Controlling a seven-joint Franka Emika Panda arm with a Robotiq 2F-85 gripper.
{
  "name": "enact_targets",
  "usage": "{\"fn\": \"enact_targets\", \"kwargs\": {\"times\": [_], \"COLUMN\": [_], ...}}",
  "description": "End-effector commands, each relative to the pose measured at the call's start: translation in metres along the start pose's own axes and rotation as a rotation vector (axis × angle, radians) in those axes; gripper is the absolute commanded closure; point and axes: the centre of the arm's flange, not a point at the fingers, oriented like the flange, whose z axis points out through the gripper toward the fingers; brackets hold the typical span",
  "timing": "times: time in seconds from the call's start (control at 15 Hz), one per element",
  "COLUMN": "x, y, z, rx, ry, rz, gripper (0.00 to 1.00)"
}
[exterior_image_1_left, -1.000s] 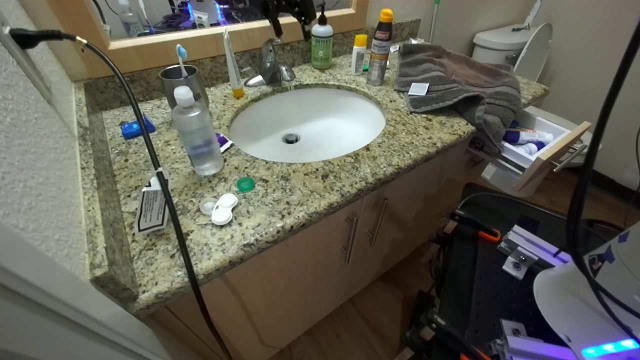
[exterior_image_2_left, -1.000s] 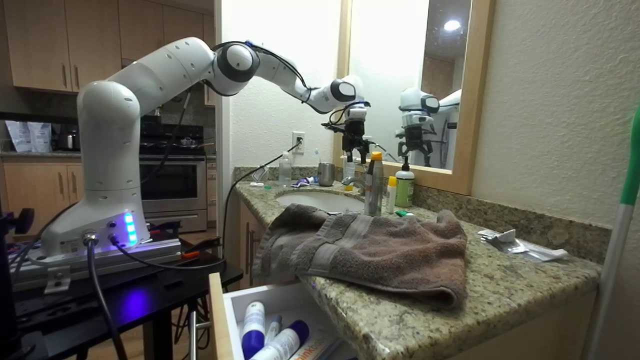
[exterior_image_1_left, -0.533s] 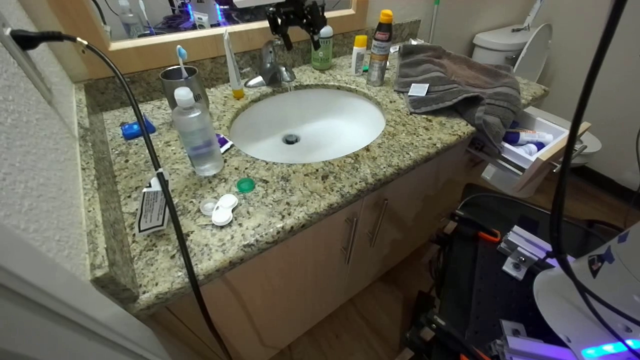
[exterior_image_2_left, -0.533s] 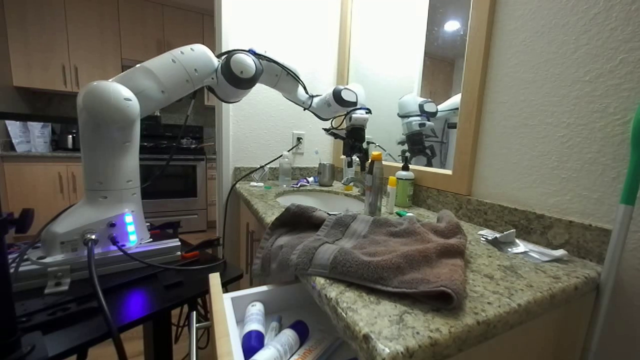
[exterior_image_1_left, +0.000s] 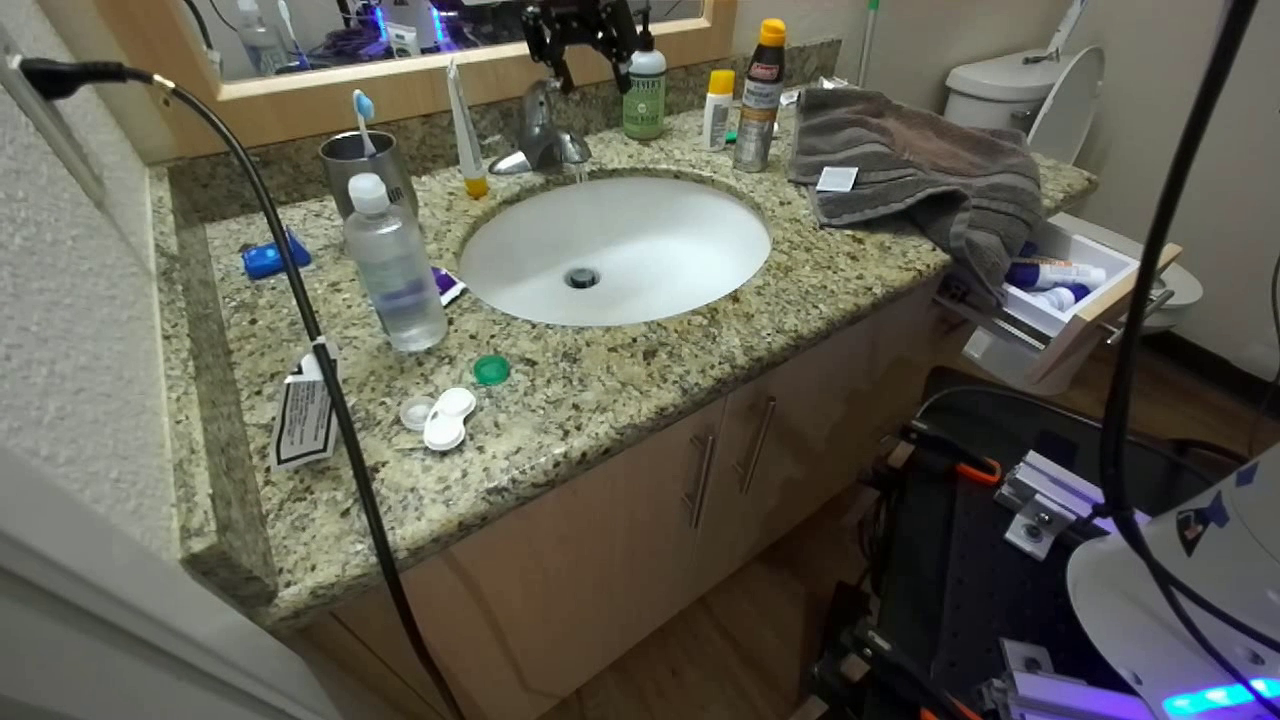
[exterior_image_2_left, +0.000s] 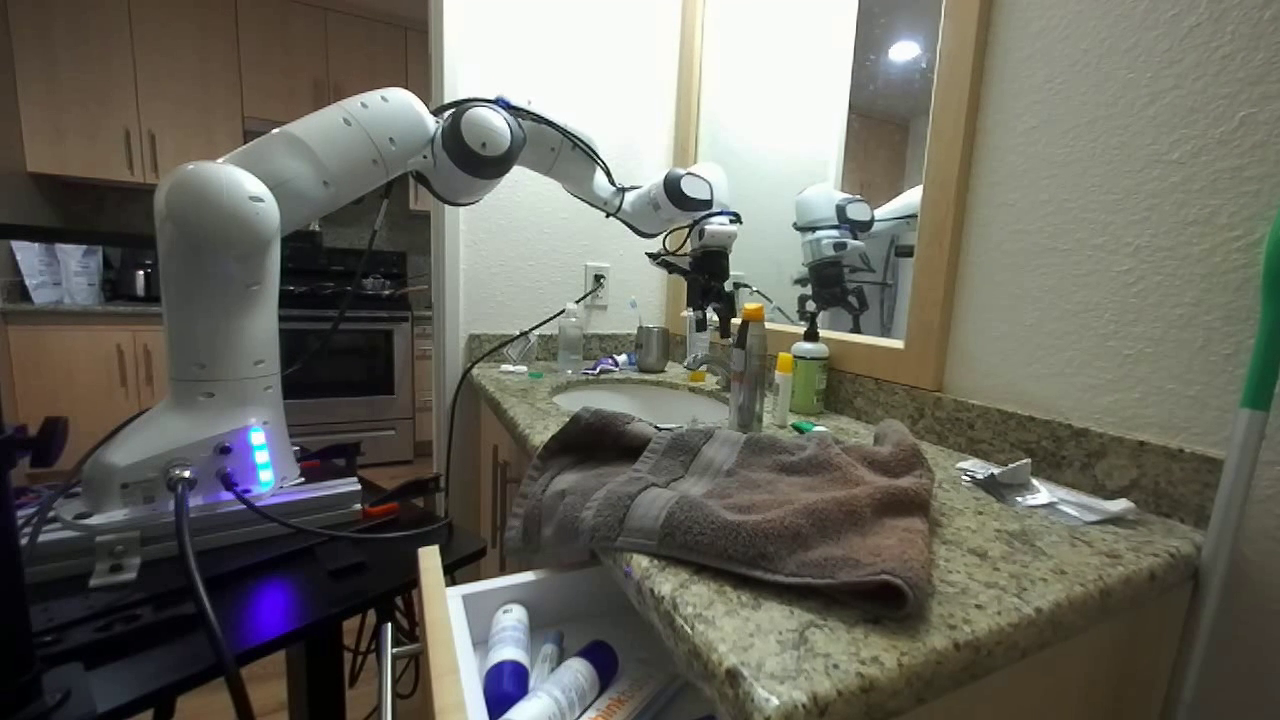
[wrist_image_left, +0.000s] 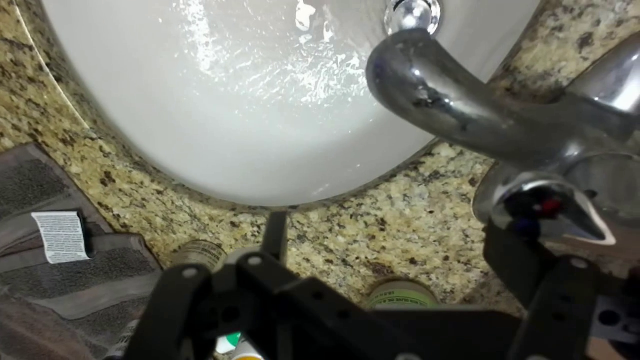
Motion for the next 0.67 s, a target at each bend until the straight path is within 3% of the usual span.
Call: {"fn": "enact_targets", "kwargs": {"times": [0.0, 0.33, 0.6], "x": [-0.003, -0.02, -0.021], "y": [0.006, -0.001, 0.004], "z": [-0.017, -0.005, -0.021], "rx": [0.031, -0.055, -0.004], "ry": [-0.024, -0.001, 0.07], "rz": [-0.052, -0.148, -0.122], "gripper": [0.0, 0.0, 0.0]}}
